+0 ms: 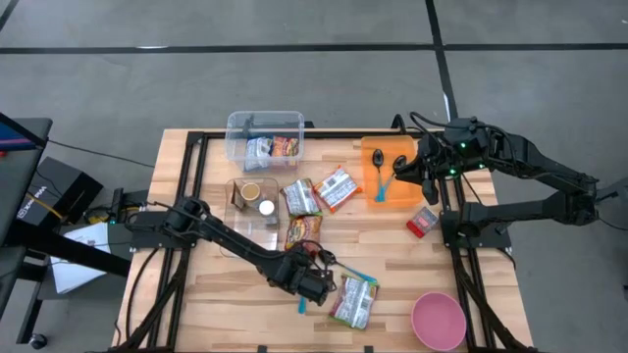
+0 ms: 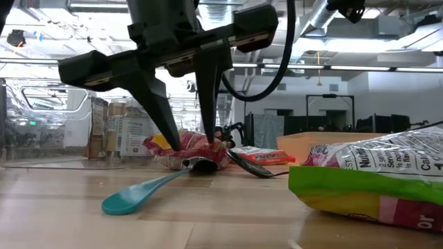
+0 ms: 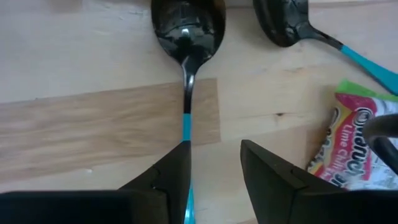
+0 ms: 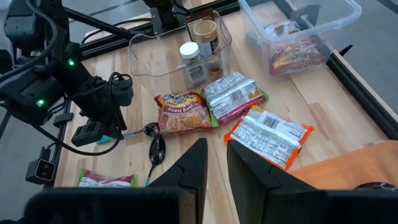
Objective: Pick & Place Food Item
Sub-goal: Put the blue spoon into the orange container
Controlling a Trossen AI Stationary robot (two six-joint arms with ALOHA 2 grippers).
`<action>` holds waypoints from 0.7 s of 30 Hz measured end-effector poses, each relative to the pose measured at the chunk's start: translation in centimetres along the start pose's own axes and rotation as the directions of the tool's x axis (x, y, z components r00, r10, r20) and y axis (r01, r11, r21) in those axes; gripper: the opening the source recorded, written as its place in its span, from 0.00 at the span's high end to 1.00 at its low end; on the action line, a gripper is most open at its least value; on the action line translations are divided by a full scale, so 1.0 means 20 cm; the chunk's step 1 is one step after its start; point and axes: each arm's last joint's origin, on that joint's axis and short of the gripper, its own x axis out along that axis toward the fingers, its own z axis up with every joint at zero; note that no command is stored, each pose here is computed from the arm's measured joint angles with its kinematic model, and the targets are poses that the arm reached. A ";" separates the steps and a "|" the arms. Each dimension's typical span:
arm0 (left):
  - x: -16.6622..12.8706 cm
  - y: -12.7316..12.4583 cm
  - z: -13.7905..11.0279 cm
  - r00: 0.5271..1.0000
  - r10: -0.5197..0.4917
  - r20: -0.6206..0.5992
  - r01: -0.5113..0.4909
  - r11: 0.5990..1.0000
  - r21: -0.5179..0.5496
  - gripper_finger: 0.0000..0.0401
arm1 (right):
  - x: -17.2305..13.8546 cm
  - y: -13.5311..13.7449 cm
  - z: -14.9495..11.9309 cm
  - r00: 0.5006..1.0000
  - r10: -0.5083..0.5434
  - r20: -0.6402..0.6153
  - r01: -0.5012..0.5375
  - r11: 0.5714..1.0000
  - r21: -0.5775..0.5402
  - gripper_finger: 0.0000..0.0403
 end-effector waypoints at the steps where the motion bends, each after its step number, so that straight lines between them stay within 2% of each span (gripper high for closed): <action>1: 0.00 0.00 0.00 1.000 0.001 0.000 -0.001 1.000 0.002 0.67 | 0.00 0.00 0.00 1.000 0.000 0.000 0.000 1.000 -0.002 0.86; 9: 0.00 0.01 -0.02 1.000 0.016 -0.013 -0.016 1.000 0.015 0.70 | 0.00 0.00 0.00 1.000 0.000 0.000 0.000 1.000 -0.008 0.86; 14: 0.00 0.01 -0.07 0.999 -0.008 -0.053 0.009 1.000 0.024 0.71 | 0.00 0.00 0.00 1.000 -0.001 -0.006 0.001 1.000 -0.008 0.86; 21: -0.01 0.04 -0.13 0.996 0.020 -0.092 -0.015 0.998 0.054 0.71 | 0.00 0.00 -0.01 1.000 -0.002 -0.019 0.002 1.000 -0.006 0.86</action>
